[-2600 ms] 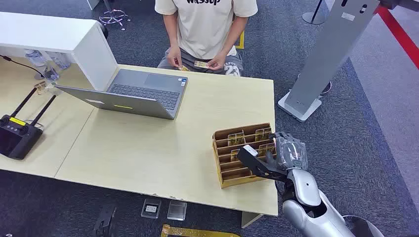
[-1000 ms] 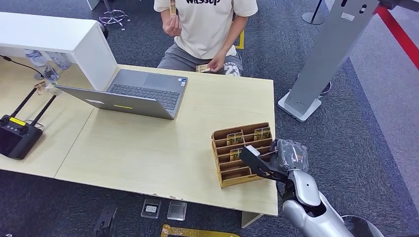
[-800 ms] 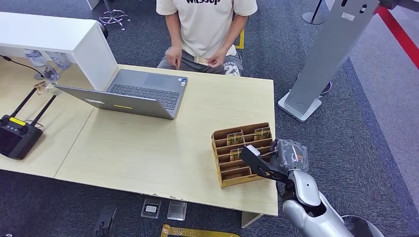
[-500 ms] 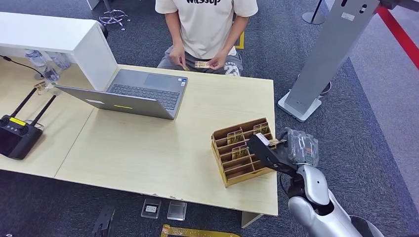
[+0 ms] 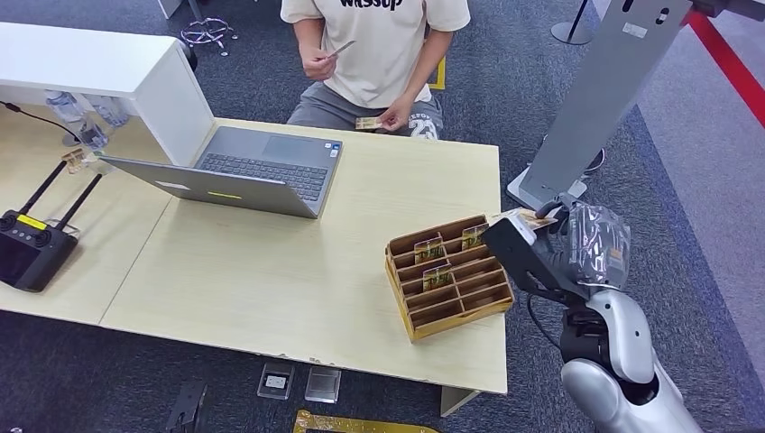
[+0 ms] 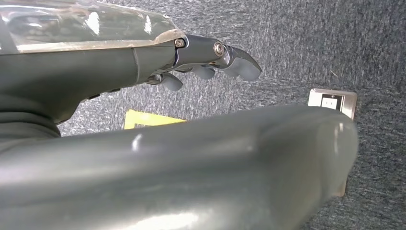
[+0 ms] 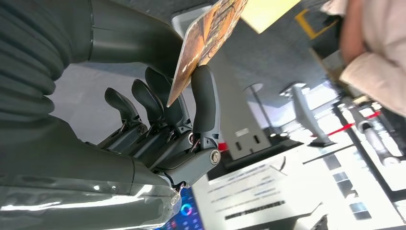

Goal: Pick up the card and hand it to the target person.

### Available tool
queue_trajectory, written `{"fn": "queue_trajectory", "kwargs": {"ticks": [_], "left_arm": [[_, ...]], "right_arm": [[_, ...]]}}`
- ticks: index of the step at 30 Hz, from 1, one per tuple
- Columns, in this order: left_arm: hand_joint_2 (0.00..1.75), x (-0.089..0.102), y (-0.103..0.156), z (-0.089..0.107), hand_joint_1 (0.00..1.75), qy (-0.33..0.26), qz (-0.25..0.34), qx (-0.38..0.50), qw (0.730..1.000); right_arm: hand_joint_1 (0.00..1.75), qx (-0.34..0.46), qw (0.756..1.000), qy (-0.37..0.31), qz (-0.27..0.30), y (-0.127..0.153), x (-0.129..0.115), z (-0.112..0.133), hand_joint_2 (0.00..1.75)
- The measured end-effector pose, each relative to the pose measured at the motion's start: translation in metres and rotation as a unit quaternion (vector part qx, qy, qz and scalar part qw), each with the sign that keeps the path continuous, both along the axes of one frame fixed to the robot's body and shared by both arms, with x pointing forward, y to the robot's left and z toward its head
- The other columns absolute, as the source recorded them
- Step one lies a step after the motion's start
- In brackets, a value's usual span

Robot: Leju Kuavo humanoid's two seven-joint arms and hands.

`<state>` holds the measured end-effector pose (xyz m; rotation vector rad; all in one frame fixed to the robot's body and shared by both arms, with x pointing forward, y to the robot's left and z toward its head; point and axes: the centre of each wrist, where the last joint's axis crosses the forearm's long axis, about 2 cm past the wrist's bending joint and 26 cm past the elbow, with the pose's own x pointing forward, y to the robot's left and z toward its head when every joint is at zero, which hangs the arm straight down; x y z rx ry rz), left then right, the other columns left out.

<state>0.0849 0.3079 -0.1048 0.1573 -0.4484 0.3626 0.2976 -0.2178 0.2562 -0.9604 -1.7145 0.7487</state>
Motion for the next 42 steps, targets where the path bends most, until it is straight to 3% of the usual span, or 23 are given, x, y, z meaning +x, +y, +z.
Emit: {"fn": "queue_trajectory", "kwargs": {"ticks": [7, 15, 24, 42], "left_arm": [[0.0, 0.007, 0.0, 0.001, 0.0, -0.002, -0.008, -0.001, 1.0], [0.0, 0.016, -0.004, 0.003, 0.0, -0.009, -0.014, -0.004, 1.0], [0.0, 0.017, -0.007, 0.003, 0.0, -0.009, -0.015, -0.007, 1.0], [0.0, 0.014, -0.009, 0.003, 0.0, -0.008, -0.014, -0.01, 1.0]], "right_arm": [[1.55, 0.05, 0.996, -0.032, 0.069, 0.005, 0.006, 0.007, 1.75], [1.55, 0.108, 0.984, -0.078, 0.121, 0.014, 0.033, 0.001, 1.75], [1.55, 0.127, 0.981, -0.092, 0.118, 0.026, 0.054, -0.014, 1.75], [1.55, 0.126, 0.986, -0.052, 0.096, 0.04, 0.066, -0.035, 1.75]]}}
